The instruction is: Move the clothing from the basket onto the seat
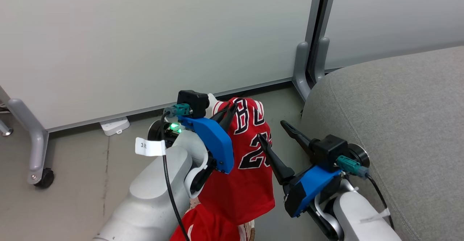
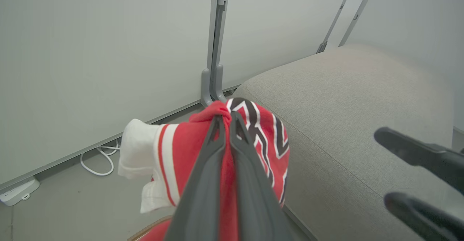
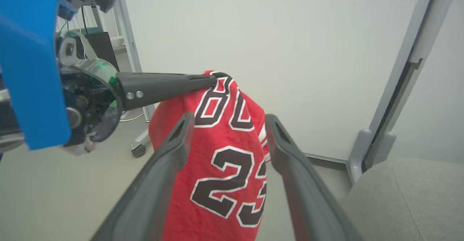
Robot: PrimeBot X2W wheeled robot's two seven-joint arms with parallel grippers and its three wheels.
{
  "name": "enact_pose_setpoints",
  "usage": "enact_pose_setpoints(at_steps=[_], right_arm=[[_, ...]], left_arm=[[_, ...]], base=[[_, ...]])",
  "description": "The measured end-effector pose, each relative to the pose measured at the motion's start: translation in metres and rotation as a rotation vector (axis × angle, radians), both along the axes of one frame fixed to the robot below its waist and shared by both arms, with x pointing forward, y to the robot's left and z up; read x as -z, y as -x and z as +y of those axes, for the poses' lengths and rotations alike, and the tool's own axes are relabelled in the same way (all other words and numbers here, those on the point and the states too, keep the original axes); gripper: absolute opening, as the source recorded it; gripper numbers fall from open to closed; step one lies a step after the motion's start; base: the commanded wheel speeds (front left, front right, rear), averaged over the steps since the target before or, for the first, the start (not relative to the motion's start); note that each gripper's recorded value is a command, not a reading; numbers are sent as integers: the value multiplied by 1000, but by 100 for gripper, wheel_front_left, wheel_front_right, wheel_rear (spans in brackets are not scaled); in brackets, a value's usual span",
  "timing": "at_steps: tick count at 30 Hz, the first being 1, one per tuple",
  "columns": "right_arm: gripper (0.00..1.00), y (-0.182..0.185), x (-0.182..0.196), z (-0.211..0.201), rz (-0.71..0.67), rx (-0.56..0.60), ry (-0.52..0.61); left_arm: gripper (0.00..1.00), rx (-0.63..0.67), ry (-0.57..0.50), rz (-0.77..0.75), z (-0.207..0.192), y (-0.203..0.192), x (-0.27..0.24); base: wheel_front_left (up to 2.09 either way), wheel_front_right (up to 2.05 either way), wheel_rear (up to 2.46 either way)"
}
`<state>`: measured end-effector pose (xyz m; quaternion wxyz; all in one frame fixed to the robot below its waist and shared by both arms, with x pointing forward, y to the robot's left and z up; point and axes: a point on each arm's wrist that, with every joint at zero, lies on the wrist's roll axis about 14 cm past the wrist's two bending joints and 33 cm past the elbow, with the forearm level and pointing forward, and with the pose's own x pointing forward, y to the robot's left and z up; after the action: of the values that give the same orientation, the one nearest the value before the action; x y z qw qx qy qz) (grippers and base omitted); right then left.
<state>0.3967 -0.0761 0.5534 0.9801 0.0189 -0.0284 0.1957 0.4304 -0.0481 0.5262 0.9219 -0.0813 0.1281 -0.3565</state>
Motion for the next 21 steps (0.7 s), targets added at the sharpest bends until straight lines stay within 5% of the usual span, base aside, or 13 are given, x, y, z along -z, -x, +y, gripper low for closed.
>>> enact_pose_setpoints(at_steps=[21], right_arm=[[100, -27, 45, 16, 159, -152, 227]], left_arm=[[0, 81, 16, -24, -18, 17, -8]], base=[[0, 0, 0]])
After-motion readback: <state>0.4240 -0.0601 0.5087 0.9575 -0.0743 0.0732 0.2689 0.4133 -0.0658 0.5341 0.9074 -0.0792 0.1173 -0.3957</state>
